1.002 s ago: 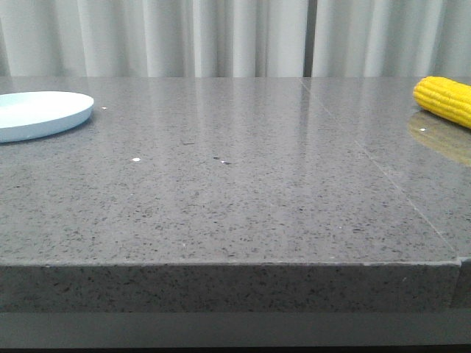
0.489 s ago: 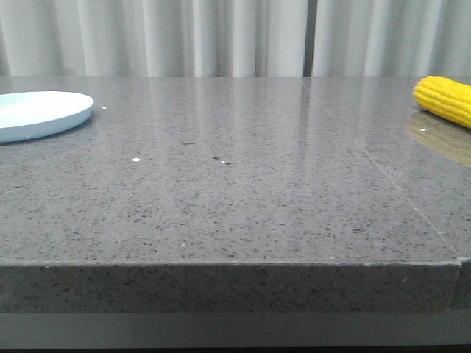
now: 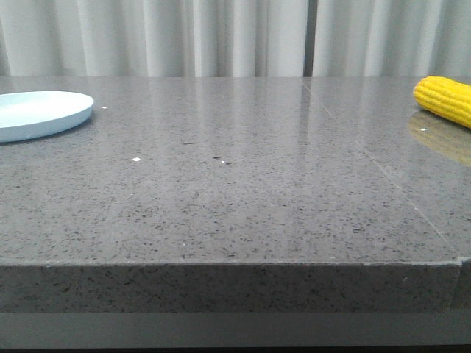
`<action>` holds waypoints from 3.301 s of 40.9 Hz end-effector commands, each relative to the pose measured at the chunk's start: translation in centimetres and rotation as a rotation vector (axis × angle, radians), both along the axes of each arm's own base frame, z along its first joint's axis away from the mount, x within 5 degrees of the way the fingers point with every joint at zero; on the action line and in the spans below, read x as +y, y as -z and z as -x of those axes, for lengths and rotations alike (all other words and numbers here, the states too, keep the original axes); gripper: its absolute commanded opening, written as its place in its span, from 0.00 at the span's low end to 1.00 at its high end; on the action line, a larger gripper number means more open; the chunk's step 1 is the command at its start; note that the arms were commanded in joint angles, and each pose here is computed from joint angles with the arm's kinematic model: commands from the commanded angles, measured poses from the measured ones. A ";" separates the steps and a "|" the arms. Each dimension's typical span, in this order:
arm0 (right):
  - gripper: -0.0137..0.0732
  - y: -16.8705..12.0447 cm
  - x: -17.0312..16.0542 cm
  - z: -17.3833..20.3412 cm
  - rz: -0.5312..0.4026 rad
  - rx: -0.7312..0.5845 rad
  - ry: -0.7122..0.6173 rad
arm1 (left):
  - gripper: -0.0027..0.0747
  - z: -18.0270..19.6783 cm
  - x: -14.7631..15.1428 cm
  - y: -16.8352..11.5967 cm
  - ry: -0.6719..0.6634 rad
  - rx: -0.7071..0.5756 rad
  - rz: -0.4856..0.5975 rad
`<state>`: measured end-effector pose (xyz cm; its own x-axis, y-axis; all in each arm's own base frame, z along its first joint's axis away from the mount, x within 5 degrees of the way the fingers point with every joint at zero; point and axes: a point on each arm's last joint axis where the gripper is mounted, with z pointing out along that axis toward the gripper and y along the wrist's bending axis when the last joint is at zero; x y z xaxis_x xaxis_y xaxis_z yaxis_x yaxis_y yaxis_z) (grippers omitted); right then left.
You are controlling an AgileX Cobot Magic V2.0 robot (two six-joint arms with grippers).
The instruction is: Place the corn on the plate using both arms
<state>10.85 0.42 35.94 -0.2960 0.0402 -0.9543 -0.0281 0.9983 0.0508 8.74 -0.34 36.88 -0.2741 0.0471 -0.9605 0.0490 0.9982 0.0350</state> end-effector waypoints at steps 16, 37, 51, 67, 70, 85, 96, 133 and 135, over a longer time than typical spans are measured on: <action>0.18 0.6 0.0 -3.2 0.026 0.101 -0.003 | 0.06 -3.3 -0.2 0.2 -0.003 0.082 0.006; 0.88 0.2 0.0 -3.7 0.022 0.040 0.000 | 0.83 -4.4 -0.2 0.2 0.005 0.211 -0.036; 0.88 0.0 0.0 -3.7 0.014 0.025 0.000 | 0.83 -10.0 0.2 -0.3 -0.036 0.448 -0.118; 0.88 0.0 0.0 -3.7 0.014 0.025 0.000 | 0.83 -19.1 4.3 1.8 -0.009 0.583 0.114; 0.88 0.0 0.0 -3.7 0.014 0.025 0.000 | 0.83 -20.6 4.9 2.2 -0.006 0.572 0.157; 0.88 0.0 0.0 -3.7 0.014 0.025 0.000 | 0.83 -26.7 6.5 5.0 -0.015 0.633 0.182; 0.88 0.0 0.0 -3.7 0.014 0.025 0.000 | 0.83 -29.0 7.1 6.6 -0.022 0.648 0.186; 0.88 0.0 0.0 -3.7 0.014 0.025 0.000 | 0.61 -30.0 7.0 8.6 -0.016 0.695 0.194; 0.88 0.0 0.0 -3.7 0.014 0.025 0.000 | 0.48 -29.9 7.0 8.6 -0.014 0.703 0.196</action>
<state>14.25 0.43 34.25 -0.4155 0.0324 -0.9090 -0.0200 0.9988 0.0447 38.77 7.06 25.43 -0.8754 -0.1097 -0.4709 -0.0304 0.9845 -0.1728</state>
